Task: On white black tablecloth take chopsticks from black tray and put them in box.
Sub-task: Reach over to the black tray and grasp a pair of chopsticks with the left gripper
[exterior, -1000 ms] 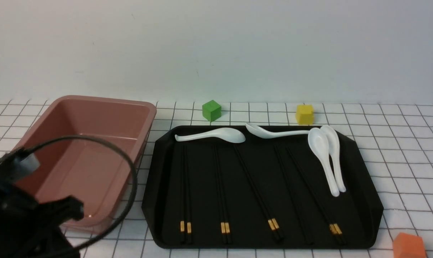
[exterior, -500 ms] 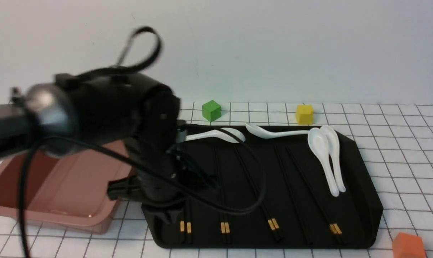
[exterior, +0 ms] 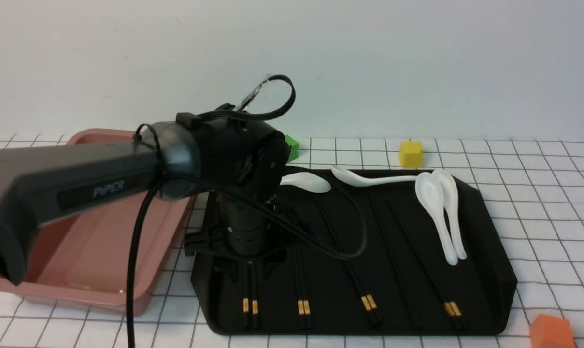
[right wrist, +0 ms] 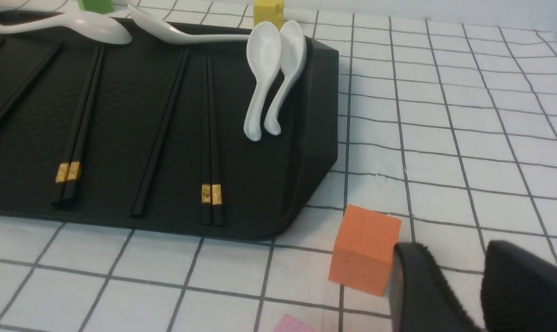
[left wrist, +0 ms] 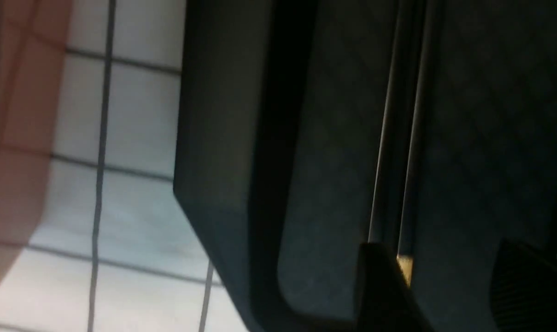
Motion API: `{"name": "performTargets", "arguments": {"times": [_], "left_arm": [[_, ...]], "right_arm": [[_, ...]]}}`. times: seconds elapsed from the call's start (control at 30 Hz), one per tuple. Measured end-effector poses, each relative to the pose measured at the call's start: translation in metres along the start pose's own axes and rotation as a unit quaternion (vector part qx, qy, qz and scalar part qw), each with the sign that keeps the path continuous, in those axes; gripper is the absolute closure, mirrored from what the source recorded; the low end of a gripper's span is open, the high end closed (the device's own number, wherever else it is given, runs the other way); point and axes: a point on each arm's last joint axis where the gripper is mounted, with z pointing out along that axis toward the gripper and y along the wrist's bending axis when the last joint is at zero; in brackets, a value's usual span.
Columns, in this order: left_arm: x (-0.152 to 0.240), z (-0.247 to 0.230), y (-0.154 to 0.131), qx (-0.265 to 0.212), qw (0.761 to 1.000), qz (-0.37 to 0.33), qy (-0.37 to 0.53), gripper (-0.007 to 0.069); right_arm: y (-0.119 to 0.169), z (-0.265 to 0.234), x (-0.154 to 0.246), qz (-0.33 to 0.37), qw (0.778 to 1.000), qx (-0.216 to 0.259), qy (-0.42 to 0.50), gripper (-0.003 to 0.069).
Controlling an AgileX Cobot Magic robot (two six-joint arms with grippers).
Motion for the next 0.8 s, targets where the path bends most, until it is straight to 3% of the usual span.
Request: {"name": "performTargets", "arguments": {"times": [0.5, 0.63, 0.8], "left_arm": [[0.003, 0.042, -0.004, -0.024, 0.999, 0.004, 0.027, 0.0286], [0.001, 0.045, -0.006, -0.023, 0.999, 0.004, 0.026, 0.0335], [0.001, 0.046, -0.008, -0.016, 0.999, -0.002, 0.029, 0.0481]], "right_arm": [[0.000, 0.000, 0.000, 0.000, 1.000, 0.000, 0.000, 0.0423], [0.000, 0.000, 0.000, 0.000, 1.000, 0.000, 0.000, 0.0423], [0.000, 0.000, 0.000, 0.000, 1.000, 0.000, 0.000, 0.0423]]}}
